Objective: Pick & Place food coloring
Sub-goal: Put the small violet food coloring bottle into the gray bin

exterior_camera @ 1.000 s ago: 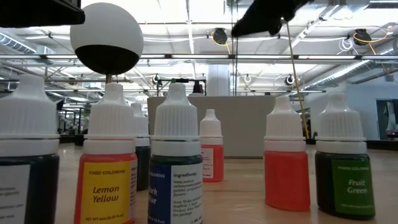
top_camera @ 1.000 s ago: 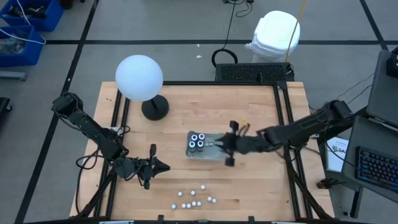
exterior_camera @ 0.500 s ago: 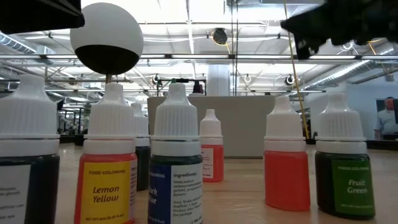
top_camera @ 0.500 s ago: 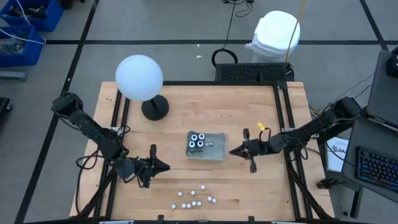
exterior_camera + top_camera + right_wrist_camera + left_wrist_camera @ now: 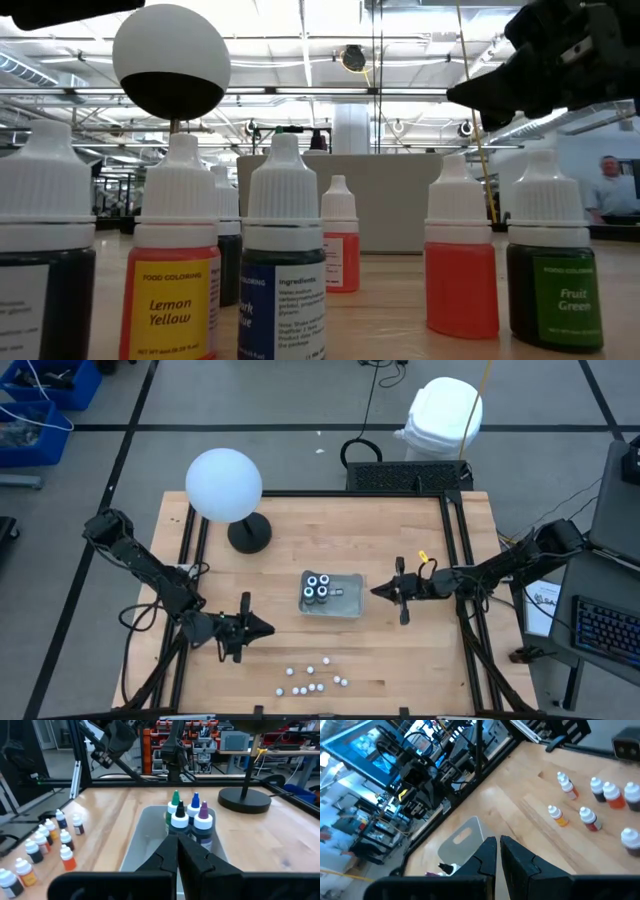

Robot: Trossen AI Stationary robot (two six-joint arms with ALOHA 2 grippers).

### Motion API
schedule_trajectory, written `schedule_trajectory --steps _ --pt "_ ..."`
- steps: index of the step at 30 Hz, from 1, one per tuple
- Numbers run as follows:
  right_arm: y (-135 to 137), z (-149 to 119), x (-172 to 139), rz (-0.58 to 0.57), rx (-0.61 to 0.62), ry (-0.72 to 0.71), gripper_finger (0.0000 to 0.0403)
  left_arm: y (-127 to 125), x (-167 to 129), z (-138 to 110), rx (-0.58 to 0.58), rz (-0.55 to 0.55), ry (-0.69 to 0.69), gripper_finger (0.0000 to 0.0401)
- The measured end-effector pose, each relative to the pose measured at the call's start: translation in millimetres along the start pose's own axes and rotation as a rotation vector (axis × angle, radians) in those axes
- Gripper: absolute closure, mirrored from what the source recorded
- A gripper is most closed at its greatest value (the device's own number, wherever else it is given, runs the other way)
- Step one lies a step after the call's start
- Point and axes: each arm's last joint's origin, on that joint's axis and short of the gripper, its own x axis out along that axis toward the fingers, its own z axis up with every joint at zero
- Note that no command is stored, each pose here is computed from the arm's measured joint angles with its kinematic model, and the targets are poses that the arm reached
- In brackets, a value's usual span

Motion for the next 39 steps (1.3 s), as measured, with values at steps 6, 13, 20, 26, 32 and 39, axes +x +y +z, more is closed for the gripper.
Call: schedule_trajectory --steps 6,13,20,26,32,39 --pt "-0.5 0.3 0.0 -0.001 -0.046 -0.002 0.0402 0.8 0.4 2.1 -0.160 -0.003 0.003 0.0370" --pt "-0.6 1.2 -0.4 -0.001 -0.065 -0.007 0.0402 -5.3 7.7 33.2 -0.298 -0.174 0.049 0.0371" --pt "0.6 1.1 -0.7 0.006 -0.052 -0.006 0.0402 -39.2 41.2 40.5 -0.367 -0.197 0.174 0.0367" --pt "0.9 1.1 -0.7 0.008 -0.048 -0.006 0.0402 -71.6 67.4 29.1 -0.486 -0.389 0.230 0.0304" --pt "0.9 1.4 -0.8 0.007 -0.047 -0.010 0.0401 -67.3 81.7 29.9 -0.573 -0.369 0.257 0.0228" --pt "0.7 0.8 -0.7 0.006 -0.068 -0.003 0.0401 -56.5 90.5 11.6 -0.665 -0.366 0.392 0.0200"
